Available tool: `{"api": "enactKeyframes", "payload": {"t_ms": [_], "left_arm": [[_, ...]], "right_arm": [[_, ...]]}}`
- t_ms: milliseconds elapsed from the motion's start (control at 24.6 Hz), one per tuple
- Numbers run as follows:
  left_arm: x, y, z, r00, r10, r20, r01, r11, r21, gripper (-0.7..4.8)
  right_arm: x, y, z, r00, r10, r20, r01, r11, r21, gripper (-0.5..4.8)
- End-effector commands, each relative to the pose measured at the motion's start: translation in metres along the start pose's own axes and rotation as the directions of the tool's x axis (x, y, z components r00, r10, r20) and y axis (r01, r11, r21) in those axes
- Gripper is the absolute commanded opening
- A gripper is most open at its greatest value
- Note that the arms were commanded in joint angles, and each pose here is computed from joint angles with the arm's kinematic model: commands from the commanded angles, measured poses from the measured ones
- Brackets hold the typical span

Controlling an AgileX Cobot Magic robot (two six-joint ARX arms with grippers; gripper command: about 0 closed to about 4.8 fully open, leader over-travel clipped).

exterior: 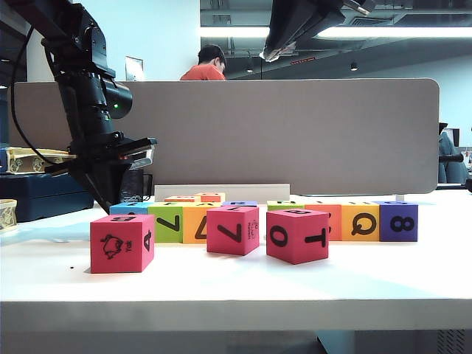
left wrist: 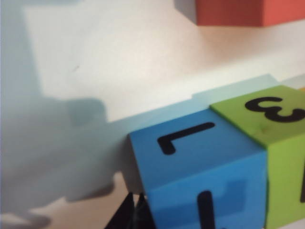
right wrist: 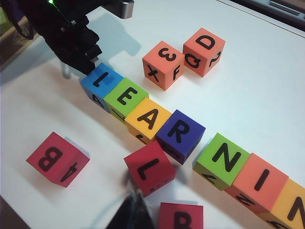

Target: Select the appropriate blocks from the scattered letter blocks on the table and arrange them in a row to spell out "LEARNING".

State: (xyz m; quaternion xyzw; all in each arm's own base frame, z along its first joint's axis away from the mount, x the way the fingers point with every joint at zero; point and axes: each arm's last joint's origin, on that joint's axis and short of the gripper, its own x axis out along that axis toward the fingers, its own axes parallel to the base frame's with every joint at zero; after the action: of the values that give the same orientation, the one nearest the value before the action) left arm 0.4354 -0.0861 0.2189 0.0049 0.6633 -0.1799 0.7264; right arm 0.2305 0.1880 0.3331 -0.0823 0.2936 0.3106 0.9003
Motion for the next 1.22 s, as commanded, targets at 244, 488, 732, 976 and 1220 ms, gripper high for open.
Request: {"api": "enactKeyframes", "payload": {"t_ms": [244,488,732,976,1220], "left_arm": [[0.000,-0.010,0.000,1.000,-0.010,-0.001,0.010,1.000,-0.006,-0.06],[0.003,-0.021,0.003,1.000,-0.008,0.016,0.008,1.000,0.021,-0.05],[0.002,-0.021,0.003,1.000,-0.005,0.016,0.005,1.000,0.020,-0.06],[-0.012,-0.019,0.001,0.990,0.140,0.000,-0.140,0.990,0.016,-0.05],[-0.054,-0.029,0.004,0.980,0.181,0.081,-0.180,0.984,-0.010,-0.05]], "right_arm": [[-0.002,0.000,0.003,1.000,0.002,0.016,-0.002,1.000,-0.003,-0.02],[-0.002,0.000,0.001,1.000,0.001,0.000,-0.001,1.000,-0.003,-0.02],[-0.002,0.000,0.000,1.000,0.001,-0.010,-0.001,1.000,-0.003,-0.02],[-0.002,0.000,0.000,1.000,0.001,-0.011,-0.001,1.000,-0.003,-0.02],[-0.002,0.000,0.000,1.000,-0.001,-0.011,0.001,1.000,-0.003,-0.02]]}}
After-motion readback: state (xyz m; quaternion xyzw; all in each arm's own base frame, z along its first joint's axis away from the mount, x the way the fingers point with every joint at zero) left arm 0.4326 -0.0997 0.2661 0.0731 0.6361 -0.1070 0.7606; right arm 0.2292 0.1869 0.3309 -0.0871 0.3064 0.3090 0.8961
